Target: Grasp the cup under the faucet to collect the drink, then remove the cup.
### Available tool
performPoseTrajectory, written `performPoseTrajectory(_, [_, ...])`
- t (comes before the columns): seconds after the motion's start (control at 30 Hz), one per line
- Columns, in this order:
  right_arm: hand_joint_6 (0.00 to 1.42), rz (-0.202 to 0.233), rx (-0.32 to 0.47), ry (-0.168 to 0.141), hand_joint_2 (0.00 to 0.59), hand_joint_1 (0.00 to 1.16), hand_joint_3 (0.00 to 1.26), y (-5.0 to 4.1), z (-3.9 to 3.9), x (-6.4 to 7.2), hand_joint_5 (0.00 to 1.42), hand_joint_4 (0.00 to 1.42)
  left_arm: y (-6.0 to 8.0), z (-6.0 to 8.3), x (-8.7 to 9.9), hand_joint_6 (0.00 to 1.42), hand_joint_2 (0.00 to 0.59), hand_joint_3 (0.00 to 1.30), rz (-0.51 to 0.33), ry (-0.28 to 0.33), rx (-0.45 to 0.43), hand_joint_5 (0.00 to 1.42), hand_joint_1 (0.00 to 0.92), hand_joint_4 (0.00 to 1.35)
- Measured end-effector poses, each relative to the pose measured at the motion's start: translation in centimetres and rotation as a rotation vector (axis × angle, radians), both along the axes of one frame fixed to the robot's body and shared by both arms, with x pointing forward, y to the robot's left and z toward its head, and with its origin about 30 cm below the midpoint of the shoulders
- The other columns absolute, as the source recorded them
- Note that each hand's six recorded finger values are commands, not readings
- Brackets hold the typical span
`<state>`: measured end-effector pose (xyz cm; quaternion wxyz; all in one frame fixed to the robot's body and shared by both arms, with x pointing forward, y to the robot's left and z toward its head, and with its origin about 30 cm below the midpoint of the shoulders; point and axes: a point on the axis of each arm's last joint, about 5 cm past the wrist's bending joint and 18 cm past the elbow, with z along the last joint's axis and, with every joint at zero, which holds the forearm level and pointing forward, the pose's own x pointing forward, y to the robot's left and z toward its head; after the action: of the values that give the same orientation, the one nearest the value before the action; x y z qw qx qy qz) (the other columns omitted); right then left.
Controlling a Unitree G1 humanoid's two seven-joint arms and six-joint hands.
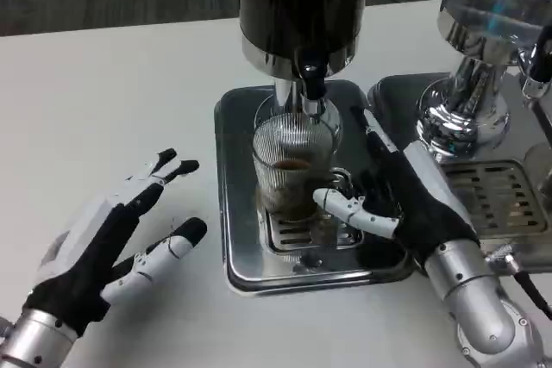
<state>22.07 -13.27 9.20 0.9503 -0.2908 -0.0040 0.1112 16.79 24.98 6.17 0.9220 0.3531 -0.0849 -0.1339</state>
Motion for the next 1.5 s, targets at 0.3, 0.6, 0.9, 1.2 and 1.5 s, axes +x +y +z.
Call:
performPoseTrajectory(0.3, [0.0,0.018,0.008,0.006,0.2,0.55,0.0,0.37,0.03,0.2,0.0,0.0,0.1,-0.1,-0.2,0.0,0.172,0.18,0.006,0.01,0.0,0.01,0.0,0.0])
performPoseTrajectory(0.6, [0.09,0.05,0.017,-0.003,0.191,0.58,0.0,0.94,0.02,0.1,0.0,0.0,0.1,-0.1,-0.2,0.0,0.173,0.19,0.012,0.013,-0.002,0.01,0.0,0.0])
performPoseTrajectory(0.9, [0.16,0.077,0.03,-0.018,0.193,0.6,0.0,1.33,-0.11,0.0,0.05,0.03,0.0,-0.1,-0.4,0.0,0.178,0.22,0.011,0.013,-0.003,0.02,0.0,0.0])
performPoseTrajectory(1.2, [0.36,0.065,0.08,-0.007,0.186,0.66,0.0,1.5,-0.56,-0.1,0.21,0.13,0.0,-0.1,-0.6,0.0,0.179,0.25,0.014,0.019,-0.002,0.02,0.0,0.0])
performPoseTrajectory(1.5, [0.41,0.078,0.089,-0.014,0.178,0.68,0.01,1.66,-0.78,0.1,0.26,0.14,0.0,-0.1,-0.6,0.0,0.182,0.26,0.018,0.021,0.0,0.02,0.0,0.0])
